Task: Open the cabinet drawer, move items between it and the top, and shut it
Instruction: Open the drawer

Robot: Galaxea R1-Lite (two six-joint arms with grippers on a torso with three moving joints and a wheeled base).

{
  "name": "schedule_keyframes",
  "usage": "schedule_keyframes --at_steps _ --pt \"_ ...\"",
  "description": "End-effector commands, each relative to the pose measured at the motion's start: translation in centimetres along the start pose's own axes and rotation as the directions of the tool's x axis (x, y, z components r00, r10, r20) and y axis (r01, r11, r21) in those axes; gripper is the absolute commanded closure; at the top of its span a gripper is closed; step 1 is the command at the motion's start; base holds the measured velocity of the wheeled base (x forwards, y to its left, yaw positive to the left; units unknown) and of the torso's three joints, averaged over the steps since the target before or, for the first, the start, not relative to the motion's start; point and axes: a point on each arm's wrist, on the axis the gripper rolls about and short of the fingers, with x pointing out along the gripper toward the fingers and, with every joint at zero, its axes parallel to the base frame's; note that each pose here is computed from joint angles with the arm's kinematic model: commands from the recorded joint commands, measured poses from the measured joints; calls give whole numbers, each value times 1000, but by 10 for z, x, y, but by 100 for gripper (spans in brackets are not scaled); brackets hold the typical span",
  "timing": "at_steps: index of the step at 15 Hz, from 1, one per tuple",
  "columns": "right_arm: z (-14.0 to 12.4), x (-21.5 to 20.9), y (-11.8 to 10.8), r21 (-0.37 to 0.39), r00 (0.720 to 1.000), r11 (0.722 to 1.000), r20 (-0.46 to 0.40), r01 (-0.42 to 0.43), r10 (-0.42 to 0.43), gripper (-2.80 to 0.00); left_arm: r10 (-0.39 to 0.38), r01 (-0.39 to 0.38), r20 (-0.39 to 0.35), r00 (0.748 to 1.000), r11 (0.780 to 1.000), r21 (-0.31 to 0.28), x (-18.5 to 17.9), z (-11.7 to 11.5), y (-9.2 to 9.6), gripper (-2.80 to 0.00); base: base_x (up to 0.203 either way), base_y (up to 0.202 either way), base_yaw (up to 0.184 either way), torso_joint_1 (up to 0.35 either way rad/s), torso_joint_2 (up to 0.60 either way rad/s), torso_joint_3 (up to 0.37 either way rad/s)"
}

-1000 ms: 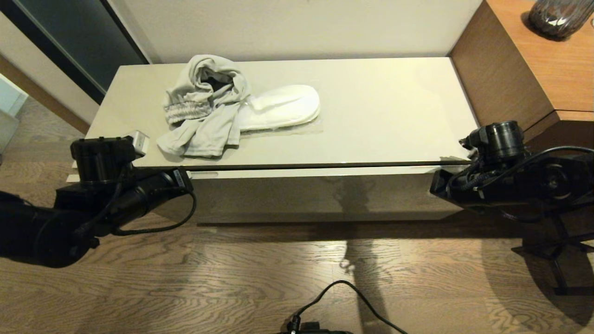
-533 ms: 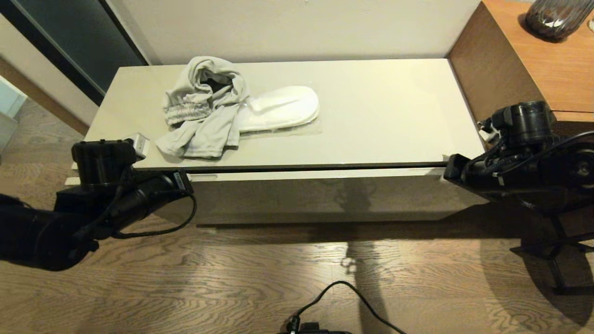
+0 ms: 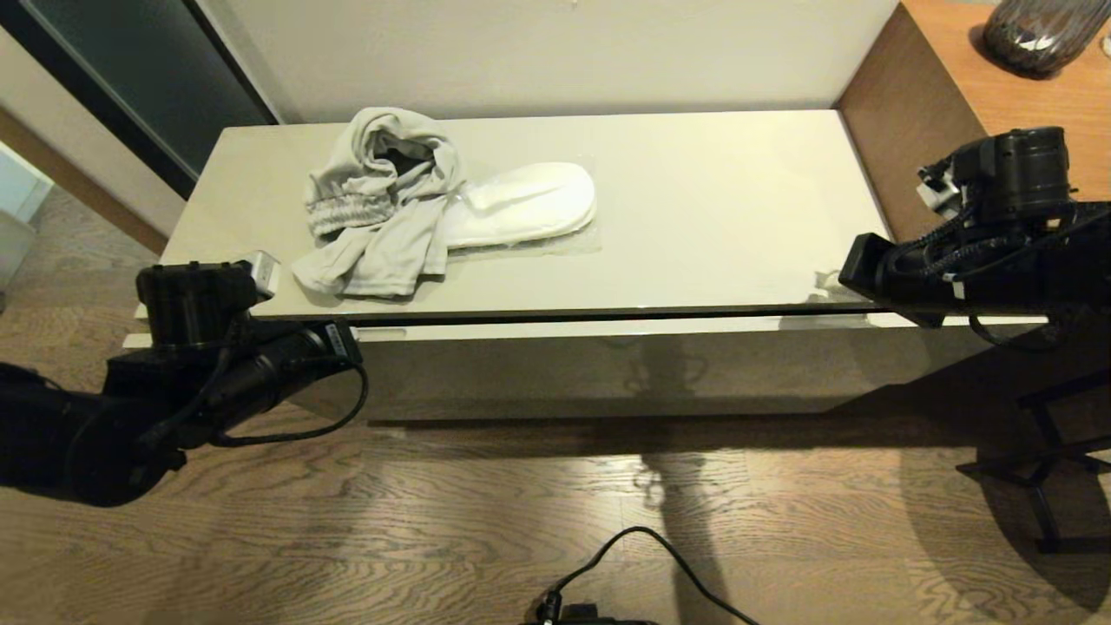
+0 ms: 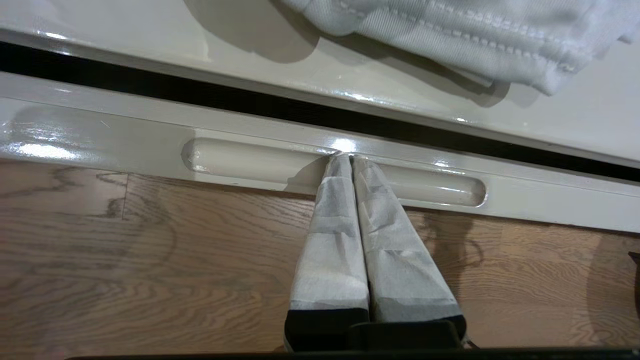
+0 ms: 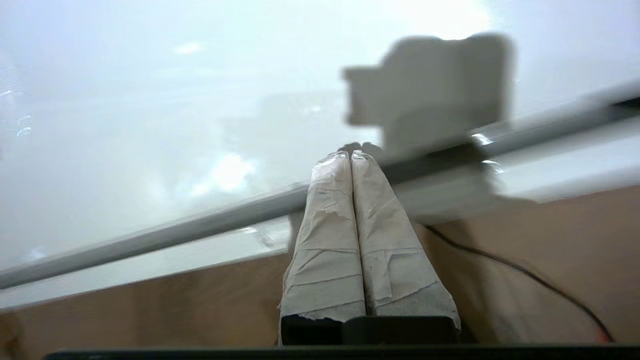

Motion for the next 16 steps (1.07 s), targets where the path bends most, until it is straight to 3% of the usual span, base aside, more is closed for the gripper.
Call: schedule_keyframes --at_steps 1,16 --pt "2 0 1 3 1000 1000 -2 3 -3 0 0 0 -1 1000 1000 -2 3 -2 0 0 0 0 0 0 0 0" --pt "-43 35 -23 25 981 995 -173 98 -92 0 5 -5 -16 1000 1000 -1 3 -6 2 0 0 0 0 0 0 0"
